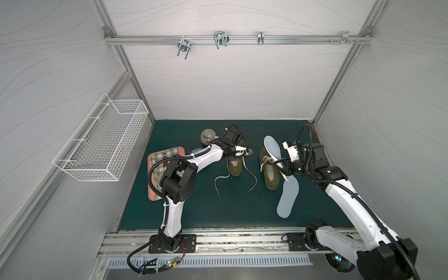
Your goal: Insert the insole into the shoe
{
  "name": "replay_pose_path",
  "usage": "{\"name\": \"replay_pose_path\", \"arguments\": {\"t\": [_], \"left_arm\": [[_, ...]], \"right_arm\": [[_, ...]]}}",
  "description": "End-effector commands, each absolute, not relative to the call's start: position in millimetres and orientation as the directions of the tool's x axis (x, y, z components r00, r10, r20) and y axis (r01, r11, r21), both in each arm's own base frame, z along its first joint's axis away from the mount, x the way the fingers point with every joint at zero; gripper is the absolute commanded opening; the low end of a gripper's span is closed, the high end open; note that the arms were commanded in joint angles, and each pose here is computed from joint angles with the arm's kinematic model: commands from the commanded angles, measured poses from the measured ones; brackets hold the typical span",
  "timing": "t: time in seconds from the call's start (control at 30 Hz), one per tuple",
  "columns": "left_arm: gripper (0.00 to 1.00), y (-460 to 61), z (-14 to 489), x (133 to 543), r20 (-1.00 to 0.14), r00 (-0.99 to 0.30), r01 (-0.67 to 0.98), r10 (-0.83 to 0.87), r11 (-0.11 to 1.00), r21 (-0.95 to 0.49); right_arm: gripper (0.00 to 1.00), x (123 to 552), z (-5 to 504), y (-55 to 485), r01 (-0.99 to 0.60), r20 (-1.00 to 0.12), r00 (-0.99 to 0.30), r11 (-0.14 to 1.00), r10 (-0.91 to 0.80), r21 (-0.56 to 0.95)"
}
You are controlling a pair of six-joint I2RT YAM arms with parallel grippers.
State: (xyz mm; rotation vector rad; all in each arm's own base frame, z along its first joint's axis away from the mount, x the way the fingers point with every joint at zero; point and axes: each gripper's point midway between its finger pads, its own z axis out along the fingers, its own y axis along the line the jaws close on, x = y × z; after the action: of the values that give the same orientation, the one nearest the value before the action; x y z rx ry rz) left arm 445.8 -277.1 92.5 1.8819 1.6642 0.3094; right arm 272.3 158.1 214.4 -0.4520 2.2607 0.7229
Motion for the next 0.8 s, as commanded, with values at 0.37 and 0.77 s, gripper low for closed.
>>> {"name": "replay_pose_path", "arguments": {"t": [0.37, 0.77], "left_arm": [[0.07, -278, 92, 457, -0.179, 0.225, 0.774, 0.958, -0.064, 0.630], [0.00, -271, 119, 446, -0.121, 0.117, 0.794, 0.986, -0.020, 0.607]], "right_arm": [[0.32, 271, 213, 158, -0.515, -0.714, -0.689, 0.775, -0.121, 0.366], [0.31, 273, 214, 157, -0.513, -0.713, -0.689, 0.780, -0.127, 0.357]]}}
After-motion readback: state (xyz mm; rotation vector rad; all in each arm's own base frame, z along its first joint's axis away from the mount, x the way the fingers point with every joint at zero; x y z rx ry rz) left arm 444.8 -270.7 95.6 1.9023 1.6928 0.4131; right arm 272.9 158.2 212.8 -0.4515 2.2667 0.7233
